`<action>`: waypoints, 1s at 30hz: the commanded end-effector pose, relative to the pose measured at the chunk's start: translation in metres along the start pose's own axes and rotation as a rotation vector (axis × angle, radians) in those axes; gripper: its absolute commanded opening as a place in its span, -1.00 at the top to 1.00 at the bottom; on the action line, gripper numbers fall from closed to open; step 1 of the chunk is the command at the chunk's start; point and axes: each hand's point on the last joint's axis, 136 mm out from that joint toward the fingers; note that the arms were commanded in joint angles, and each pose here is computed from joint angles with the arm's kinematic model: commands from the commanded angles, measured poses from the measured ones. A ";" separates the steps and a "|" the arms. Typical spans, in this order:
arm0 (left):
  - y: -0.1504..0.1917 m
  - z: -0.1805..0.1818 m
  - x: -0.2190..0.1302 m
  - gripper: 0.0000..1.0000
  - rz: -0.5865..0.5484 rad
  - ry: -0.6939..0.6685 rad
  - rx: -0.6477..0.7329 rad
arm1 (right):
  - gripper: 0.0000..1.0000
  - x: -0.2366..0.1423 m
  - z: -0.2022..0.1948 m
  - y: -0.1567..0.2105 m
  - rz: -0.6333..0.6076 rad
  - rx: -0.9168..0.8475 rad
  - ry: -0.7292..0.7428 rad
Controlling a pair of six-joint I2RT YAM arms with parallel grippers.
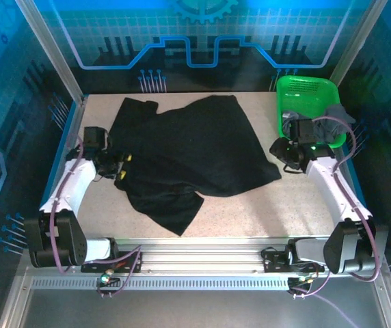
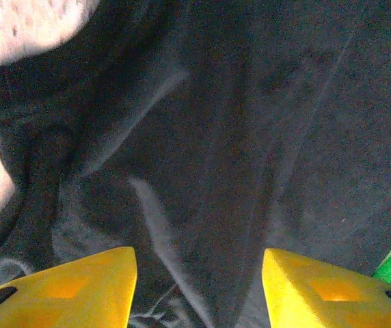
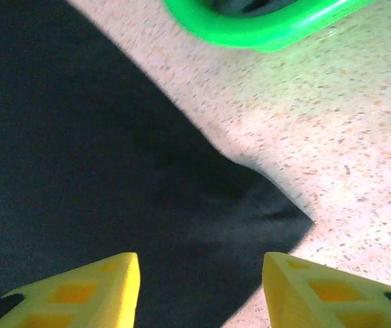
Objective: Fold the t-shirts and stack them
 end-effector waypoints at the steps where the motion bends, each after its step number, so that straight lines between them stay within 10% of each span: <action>1: 0.013 0.010 0.022 0.02 0.016 -0.065 0.060 | 0.05 0.010 0.018 0.005 0.019 -0.108 0.000; 6: 0.008 0.031 0.051 0.20 0.036 -0.168 0.052 | 0.39 0.048 0.048 0.040 0.153 -0.183 -0.056; 17: 0.003 0.069 0.048 0.53 -0.002 -0.314 0.007 | 0.46 0.123 0.059 0.063 0.374 -0.320 0.062; 30: -0.005 0.091 0.058 0.47 -0.032 -0.358 -0.030 | 0.46 0.165 0.036 0.062 0.546 -0.382 0.229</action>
Point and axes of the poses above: each hand's point on the last joint's axis, 136 mm out from that joint toward the fingers, its own x axis out along the fingers, its own z axis along the line the jaws close on, y = z × x, and after that the axes turned 12 degrees about -x, right-handed
